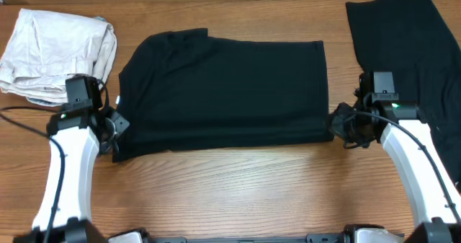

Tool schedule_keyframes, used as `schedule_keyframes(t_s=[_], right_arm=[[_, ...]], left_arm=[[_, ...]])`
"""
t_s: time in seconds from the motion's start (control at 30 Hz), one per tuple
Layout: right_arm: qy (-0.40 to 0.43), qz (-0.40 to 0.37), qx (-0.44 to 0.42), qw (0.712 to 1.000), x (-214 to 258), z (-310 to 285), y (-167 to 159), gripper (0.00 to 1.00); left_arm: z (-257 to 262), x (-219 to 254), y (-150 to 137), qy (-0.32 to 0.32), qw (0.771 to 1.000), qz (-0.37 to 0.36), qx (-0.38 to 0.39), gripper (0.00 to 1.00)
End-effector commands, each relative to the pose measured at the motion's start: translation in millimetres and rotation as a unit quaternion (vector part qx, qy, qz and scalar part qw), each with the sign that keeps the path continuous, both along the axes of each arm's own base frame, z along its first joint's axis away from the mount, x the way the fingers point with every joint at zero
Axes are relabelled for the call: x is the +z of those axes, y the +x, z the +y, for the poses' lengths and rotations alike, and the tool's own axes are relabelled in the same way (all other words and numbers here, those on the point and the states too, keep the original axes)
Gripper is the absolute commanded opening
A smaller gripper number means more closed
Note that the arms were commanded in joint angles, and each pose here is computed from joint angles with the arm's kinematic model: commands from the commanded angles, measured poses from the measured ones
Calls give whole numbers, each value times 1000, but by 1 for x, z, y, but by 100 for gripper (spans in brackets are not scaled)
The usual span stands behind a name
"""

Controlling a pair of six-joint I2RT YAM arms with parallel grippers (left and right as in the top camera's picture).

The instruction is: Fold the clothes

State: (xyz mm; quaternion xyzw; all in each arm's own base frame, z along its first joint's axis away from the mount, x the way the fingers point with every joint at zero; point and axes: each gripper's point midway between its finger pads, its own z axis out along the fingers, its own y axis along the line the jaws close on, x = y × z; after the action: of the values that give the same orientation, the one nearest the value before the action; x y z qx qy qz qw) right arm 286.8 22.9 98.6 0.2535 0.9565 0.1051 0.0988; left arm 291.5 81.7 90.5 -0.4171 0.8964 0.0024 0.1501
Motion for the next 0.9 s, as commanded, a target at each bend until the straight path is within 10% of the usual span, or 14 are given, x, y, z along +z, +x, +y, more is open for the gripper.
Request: schedule_keyframes(t_s=[0.0, 0.87], right_arm=[[-13, -13, 3, 1000, -4, -5, 17, 4], [-28, -62, 13, 998, -41, -1, 76, 4]], left_arm=[[9, -7, 18, 13, 1000, -8, 1, 4], [-16, -34, 120, -1, 989, -139, -47, 11]])
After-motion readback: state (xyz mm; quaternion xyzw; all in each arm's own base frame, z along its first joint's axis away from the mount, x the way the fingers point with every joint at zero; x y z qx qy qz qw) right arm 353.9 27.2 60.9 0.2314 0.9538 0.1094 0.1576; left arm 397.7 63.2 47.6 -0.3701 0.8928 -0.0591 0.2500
